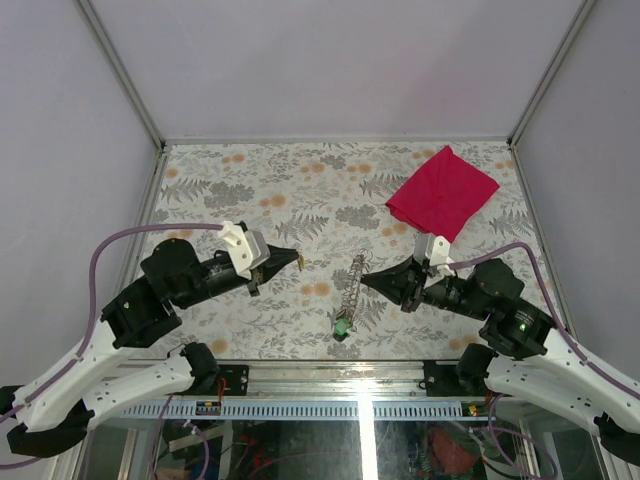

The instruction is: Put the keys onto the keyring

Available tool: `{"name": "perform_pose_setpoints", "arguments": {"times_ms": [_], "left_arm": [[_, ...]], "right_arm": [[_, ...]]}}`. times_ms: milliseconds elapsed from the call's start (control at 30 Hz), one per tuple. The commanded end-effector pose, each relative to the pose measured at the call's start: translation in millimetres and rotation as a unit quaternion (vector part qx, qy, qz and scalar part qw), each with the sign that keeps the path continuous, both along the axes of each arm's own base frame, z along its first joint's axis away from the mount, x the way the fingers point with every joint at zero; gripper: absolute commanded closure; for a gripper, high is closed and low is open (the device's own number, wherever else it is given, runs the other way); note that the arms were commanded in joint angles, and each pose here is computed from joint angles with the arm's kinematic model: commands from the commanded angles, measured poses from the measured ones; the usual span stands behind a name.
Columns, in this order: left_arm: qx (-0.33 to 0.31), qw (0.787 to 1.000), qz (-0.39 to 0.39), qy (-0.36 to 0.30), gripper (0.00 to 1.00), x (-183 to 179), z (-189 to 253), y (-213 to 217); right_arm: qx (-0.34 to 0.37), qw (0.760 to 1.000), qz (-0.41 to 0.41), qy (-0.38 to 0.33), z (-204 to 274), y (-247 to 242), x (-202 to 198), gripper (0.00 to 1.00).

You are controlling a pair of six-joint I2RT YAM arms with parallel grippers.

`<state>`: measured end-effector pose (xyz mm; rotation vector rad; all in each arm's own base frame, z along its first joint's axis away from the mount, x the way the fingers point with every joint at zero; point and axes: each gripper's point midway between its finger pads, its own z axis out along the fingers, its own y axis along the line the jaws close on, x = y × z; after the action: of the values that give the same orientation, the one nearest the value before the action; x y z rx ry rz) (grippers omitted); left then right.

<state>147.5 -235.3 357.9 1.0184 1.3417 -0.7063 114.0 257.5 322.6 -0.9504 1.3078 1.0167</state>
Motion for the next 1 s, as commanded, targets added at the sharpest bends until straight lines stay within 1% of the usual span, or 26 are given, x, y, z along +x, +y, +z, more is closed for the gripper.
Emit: {"name": "perform_pose_setpoints", "arguments": {"times_ms": [0, 133, 200, 300, 467, 633, 767, 967], "left_arm": [[0.002, 0.999, -0.044, -0.025, 1.0, -18.4, 17.7, 2.5], [-0.012, 0.998, -0.051, -0.033, 1.0, -24.3, 27.6, 5.0], [-0.024, 0.997, -0.058, -0.042, 1.0, -27.6, 34.9, 5.1], [-0.033, 0.995, -0.07, -0.06, 1.0, -29.0, 45.8, 1.7], [-0.036, 0.989, -0.097, -0.102, 1.0, -31.3, 61.8, -7.1], [-0.043, 0.981, -0.136, -0.131, 1.0, -42.5, 72.2, -12.8], [-0.038, 0.974, -0.17, -0.146, 1.0, -53.8, 76.1, -14.6], [-0.024, 0.962, -0.224, -0.155, 1.0, -69.3, 71.3, -19.0]], "right_arm": [[0.035, 0.998, -0.019, -0.039, 42.4, -1.4, 7.1, 1.0], [0.027, 0.998, 0.033, -0.052, 49.3, 9.1, -6.2, 1.0], [0.03, 0.994, 0.066, -0.079, 54.0, 12.7, -15.4, 1.0], [0.051, 0.984, 0.099, -0.136, 66.1, 16.1, -25.4, 1.0], [0.098, 0.951, 0.142, -0.255, 84.6, 17.3, -43.0, 1.0], [0.102, 0.92, 0.174, -0.335, 83.7, 19.3, -54.6, 1.0], [0.114, 0.903, 0.194, -0.367, 84.2, 19.3, -63.4, 1.0], [0.117, 0.891, 0.209, -0.386, 79.2, 22.0, -67.1, 0.99]]}}
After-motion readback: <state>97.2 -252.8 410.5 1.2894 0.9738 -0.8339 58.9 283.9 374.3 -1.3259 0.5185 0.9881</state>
